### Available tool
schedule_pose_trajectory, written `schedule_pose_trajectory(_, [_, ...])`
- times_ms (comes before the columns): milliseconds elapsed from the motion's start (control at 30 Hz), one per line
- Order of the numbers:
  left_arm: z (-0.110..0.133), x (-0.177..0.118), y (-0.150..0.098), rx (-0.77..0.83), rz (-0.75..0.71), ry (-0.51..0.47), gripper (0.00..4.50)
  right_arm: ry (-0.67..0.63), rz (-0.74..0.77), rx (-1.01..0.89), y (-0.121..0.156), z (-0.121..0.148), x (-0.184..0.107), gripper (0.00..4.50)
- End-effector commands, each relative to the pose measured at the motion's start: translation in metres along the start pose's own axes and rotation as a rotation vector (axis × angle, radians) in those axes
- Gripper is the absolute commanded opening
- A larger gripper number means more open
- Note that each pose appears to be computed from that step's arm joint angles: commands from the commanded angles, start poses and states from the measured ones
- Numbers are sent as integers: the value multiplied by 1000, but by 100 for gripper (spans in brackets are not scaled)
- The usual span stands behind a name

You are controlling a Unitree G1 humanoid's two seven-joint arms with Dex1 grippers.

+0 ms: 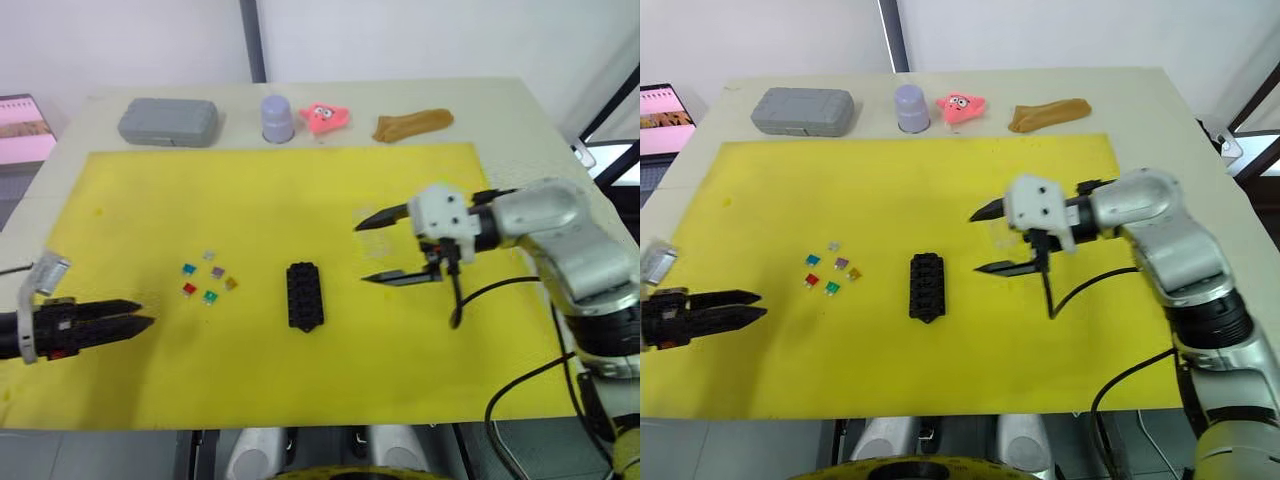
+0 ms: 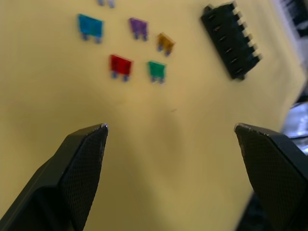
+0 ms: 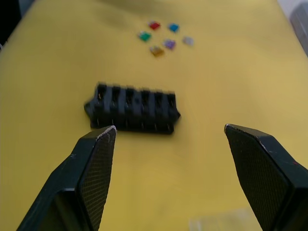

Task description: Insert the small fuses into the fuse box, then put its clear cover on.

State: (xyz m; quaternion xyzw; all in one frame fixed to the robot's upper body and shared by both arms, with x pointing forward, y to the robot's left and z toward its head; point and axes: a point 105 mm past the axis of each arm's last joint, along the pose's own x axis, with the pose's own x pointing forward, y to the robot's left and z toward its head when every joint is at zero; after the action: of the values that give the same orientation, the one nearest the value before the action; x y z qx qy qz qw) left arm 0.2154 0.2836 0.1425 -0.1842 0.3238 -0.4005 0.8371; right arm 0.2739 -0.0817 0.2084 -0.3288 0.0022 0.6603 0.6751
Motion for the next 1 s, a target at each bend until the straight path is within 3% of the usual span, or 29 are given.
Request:
schedule_pose_trajectory(33, [11, 5, -11, -125, -56, -64, 441, -20, -10, -83, -2, 17, 9, 385])
schedule_pose_trajectory(67, [13, 5, -12, -159, -62, -77, 441, -28, -3, -92, -2, 20, 13, 385])
schedule_pose_trajectory(133, [20, 2, -8, -213, -53, -118, 390, -39, 2, -113, -3, 25, 19, 385])
schedule_pose_trajectory(233, [19, -3, -1, -282, -23, -127, 255, -54, 7, -148, -7, 32, 28, 385])
schedule_pose_trajectory(700, [-8, 14, 33, -503, 64, -24, 255, -59, 8, -213, -19, 42, 39, 385])
schedule_pose_trajectory(1000, [7, 25, 42, -533, 38, -75, 255, -51, -3, -213, -20, 45, 35, 385])
